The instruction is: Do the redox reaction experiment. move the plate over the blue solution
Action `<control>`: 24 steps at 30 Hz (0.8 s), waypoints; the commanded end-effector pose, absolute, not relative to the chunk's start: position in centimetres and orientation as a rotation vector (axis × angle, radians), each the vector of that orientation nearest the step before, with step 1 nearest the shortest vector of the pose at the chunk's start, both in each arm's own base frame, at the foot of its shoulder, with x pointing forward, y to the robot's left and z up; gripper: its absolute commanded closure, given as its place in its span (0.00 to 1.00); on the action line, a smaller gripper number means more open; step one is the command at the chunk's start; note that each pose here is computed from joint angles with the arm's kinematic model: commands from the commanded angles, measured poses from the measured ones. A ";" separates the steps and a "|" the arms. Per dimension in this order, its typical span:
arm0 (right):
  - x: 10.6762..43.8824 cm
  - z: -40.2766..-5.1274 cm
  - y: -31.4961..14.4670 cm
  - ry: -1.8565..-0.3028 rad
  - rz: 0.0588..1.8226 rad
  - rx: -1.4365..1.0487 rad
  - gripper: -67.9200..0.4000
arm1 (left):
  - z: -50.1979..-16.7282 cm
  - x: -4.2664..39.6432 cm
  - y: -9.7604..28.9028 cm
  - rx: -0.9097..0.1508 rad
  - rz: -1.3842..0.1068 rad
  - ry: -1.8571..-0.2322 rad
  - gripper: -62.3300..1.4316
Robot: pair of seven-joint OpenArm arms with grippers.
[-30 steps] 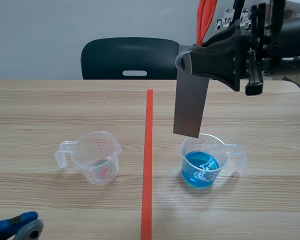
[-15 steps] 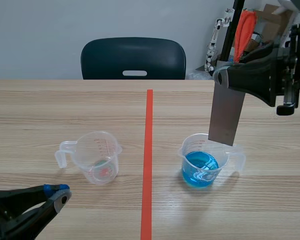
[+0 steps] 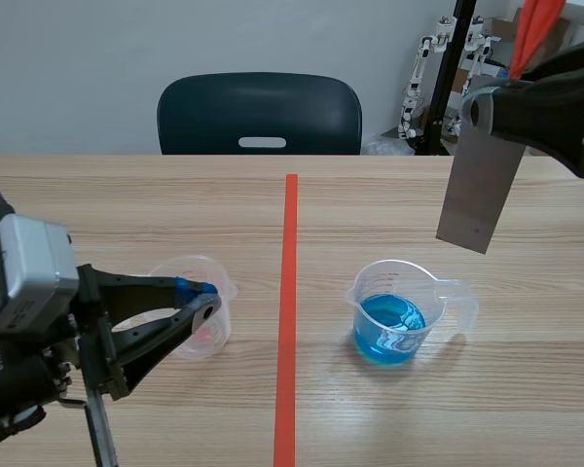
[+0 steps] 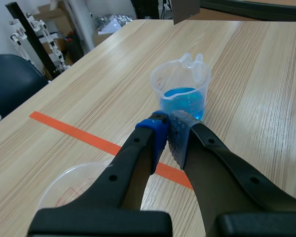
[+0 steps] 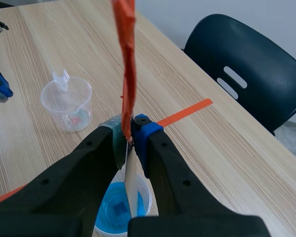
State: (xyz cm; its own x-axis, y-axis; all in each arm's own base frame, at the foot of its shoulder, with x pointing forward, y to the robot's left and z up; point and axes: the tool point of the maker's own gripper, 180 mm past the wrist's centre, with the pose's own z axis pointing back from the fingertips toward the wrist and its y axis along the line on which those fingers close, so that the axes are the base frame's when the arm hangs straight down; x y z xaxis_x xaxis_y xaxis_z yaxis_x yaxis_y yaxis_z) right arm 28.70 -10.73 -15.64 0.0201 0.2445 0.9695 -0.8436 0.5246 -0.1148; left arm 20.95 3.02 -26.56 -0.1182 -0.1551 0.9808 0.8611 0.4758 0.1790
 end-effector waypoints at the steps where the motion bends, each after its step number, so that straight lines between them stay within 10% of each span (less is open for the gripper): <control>1: 28.5 -14.3 -10.3 -1.324 0.947 0.617 0.99 | -25.7 21.7 2.5 -0.681 -0.951 -1.450 0.91; 24: 28.6 -14.0 -10.0 -1.371 0.933 0.619 0.99 | -23.7 25.1 -2.2 -0.697 -1.018 -1.466 0.91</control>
State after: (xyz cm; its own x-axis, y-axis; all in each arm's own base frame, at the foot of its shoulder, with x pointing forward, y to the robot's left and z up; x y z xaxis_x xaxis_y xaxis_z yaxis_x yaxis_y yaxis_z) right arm 28.63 -10.29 -15.65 -0.0097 0.2187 0.9757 -0.8362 0.5333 -0.1279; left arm 24.82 -1.86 -24.73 -0.1486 -0.1670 0.9747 0.8767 0.4337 0.2080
